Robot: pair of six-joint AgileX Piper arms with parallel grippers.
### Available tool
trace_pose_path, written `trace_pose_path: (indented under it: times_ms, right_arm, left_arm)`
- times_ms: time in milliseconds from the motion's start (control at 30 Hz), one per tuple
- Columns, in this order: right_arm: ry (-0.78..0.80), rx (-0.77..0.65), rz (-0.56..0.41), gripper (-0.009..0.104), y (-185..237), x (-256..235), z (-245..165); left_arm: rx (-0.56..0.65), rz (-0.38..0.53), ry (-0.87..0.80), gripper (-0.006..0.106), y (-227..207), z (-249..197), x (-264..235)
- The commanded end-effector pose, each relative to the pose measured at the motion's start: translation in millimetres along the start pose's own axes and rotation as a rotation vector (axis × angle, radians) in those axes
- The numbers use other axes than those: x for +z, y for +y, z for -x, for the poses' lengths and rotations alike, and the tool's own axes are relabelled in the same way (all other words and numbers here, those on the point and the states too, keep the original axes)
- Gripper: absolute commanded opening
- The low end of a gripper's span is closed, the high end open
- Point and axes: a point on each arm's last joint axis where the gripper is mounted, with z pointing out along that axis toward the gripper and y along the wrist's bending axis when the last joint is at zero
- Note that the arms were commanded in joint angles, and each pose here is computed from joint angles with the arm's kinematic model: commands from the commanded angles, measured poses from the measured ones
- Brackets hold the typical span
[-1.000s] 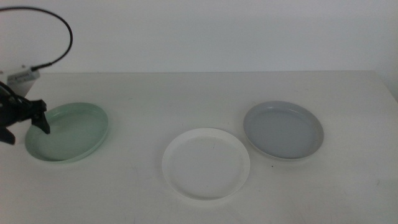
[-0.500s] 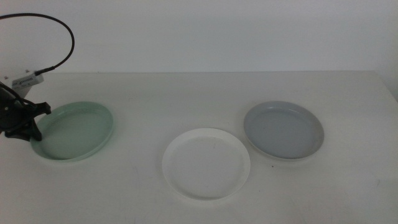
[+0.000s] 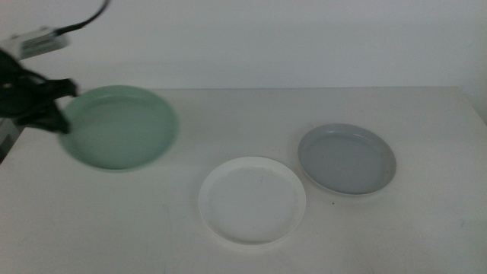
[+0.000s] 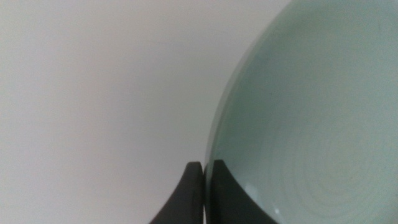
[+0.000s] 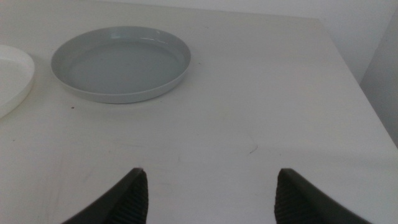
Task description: Stack the three bowls on top of each other.
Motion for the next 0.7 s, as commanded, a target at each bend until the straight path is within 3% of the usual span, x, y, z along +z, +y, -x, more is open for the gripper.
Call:
trace_pose_path:
  times_ms: [0, 333, 667]
  right_arm:
    - [-0.101, -0.018, -0.017, 0.052, -1.2, -2.3, 8.2]
    - [-0.101, -0.018, -0.017, 0.052, -1.2, -2.3, 8.2]
    - [-0.101, -0.018, -0.017, 0.052, -1.2, -2.3, 8.2]
  left_arm:
    - [0.049, -0.075, -0.072, 0.0, -45.7, -9.0, -27.4]
    - [0.247, -0.178, 0.006, 0.0, -165.2, -49.0, 8.7]
    - [0.251, -0.185, 0.088, 0.0, -188.8, -59.6, 58.7]
